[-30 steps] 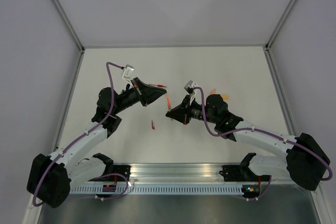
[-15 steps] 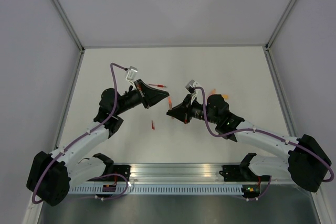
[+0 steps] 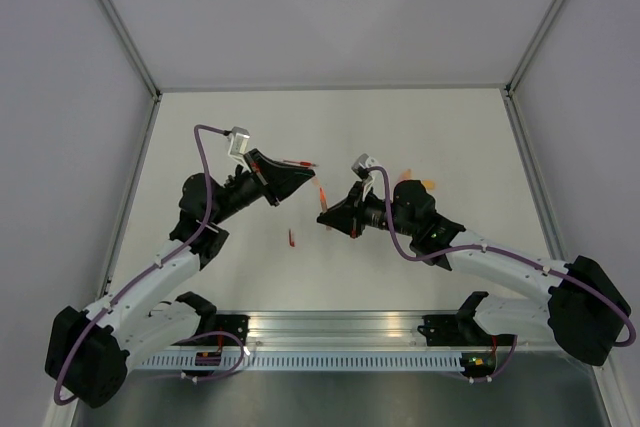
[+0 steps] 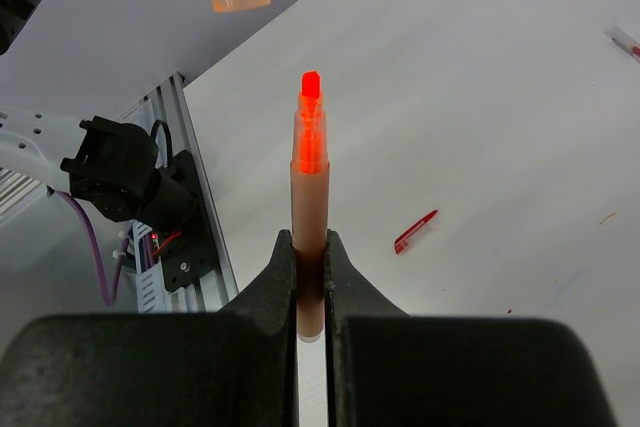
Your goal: Insert the pens into the pen caps
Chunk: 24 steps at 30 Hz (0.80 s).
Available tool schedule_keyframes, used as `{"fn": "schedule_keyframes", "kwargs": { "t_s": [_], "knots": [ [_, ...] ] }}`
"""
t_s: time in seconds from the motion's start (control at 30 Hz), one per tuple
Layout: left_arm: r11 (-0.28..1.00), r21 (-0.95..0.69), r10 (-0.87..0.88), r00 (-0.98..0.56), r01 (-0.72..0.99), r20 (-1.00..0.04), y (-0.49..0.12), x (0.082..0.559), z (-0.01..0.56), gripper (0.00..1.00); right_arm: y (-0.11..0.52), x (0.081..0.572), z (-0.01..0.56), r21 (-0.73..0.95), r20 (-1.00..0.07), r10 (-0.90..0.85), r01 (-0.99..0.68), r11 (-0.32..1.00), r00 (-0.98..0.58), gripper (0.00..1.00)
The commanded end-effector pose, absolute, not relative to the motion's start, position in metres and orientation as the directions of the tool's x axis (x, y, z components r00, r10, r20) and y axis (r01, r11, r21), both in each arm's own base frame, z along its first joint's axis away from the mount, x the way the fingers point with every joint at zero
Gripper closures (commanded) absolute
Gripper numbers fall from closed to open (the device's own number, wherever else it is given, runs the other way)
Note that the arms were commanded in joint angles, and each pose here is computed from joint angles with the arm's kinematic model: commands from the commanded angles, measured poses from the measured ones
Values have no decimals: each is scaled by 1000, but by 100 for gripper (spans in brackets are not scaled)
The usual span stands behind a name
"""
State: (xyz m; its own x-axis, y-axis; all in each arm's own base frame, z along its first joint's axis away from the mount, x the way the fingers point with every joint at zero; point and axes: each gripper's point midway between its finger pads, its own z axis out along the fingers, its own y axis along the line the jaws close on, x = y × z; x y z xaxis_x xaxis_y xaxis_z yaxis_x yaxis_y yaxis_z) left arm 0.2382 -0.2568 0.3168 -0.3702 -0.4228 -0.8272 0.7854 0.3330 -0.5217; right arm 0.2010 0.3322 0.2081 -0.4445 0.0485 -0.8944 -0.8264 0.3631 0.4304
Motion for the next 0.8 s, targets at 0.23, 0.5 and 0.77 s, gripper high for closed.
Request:
{"fn": "schedule_keyframes", "kwargs": {
  "t_s": [0.23,0.5,0.77],
  "knots": [
    [364,-486,-420,-325,794,-847,-256,245,317,98,341,199,233,410,-910,81,-858,308,-406,100],
    [341,-499,-400,-357,797,-844,-262,245,309,98,340,199,235,410,-911,88,-857,312,-404,100],
    [321,-508,-392,-377,799,-839,-265,244,305,98,339,200,236,408,-912,92,-857,316,-400,100]
  ]
}}
